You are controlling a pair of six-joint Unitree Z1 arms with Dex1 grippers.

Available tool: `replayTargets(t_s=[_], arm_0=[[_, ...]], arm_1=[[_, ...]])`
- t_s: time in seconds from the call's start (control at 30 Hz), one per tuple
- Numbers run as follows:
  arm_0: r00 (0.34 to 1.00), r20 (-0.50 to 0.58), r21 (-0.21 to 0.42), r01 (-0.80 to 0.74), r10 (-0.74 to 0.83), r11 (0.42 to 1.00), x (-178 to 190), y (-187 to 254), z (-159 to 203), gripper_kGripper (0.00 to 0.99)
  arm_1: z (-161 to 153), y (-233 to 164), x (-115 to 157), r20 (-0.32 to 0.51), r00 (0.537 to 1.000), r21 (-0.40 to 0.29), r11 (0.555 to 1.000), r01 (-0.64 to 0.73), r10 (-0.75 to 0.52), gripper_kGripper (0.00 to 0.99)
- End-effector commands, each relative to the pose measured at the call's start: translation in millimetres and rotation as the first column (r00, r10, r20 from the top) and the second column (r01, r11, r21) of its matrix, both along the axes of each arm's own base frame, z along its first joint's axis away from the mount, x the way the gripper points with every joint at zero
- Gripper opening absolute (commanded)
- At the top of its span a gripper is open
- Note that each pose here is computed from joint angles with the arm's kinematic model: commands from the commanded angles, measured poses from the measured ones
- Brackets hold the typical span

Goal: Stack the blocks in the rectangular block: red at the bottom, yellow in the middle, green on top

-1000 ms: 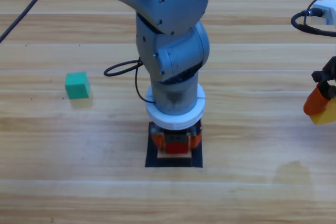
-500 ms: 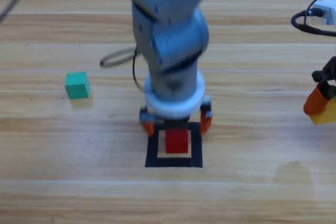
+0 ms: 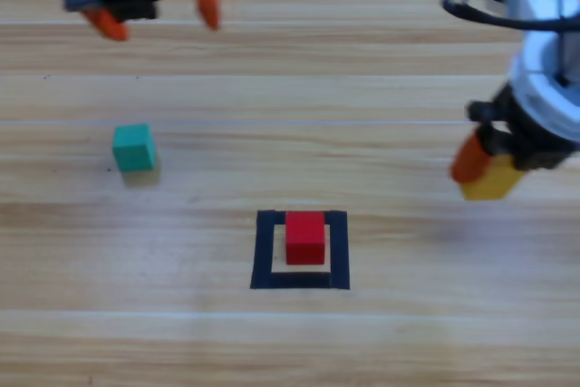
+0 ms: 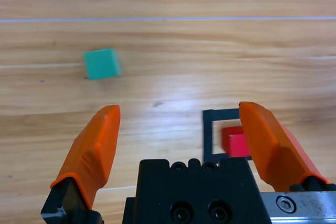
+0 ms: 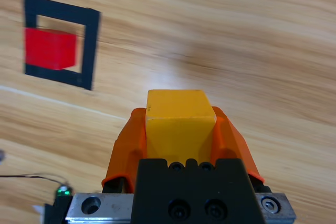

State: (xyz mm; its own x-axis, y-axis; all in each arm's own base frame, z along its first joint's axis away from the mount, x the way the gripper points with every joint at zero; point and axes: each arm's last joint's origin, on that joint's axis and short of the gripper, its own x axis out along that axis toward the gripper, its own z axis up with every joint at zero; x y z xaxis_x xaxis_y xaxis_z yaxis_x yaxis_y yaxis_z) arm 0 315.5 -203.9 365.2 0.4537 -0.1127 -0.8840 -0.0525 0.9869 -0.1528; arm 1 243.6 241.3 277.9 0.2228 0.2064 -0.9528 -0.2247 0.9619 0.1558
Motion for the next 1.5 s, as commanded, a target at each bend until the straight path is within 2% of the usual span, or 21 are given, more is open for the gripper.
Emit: replayTargets(t_s=[0.03,0.13,0.3,0.47,0.57,1.0,1.5], arm_0=[[0.990,-0.131,0.007,-0.044,0.044,0.999,32,65,-30,0.971],[0.985,-0.167,0.018,-0.035,0.038,0.999,41,82,-41,0.971],[0.965,-0.259,0.098,-0.013,0.038,0.995,60,94,-74,0.971],[0.944,-0.327,0.156,0.000,0.052,0.988,73,90,-101,0.969],[0.937,-0.346,0.160,0.008,0.049,0.987,74,86,-110,0.969],[0.928,-0.371,0.162,0.025,0.037,0.986,74,53,-128,0.959],[0.937,-0.334,0.135,-0.063,0.105,0.989,79,35,-139,0.960]], arm_1=[[-39,72,3,-0.100,0.994,-0.087,0.995,-0.053,0.044,0.339],[-43,105,7,-0.112,0.993,-0.125,0.991,-0.056,0.042,0.339],[-46,146,4,-0.109,0.993,-0.158,0.986,-0.052,0.035,0.339],[-54,176,2,-0.102,0.994,-0.191,0.980,-0.048,0.029,0.339],[-58,190,6,-0.103,0.994,-0.205,0.978,-0.045,0.024,0.339],[-79,203,13,-0.108,0.994,-0.210,0.978,-0.013,-0.010,0.339],[-93,201,25,-0.117,0.992,-0.227,0.974,0.019,-0.047,0.348]])
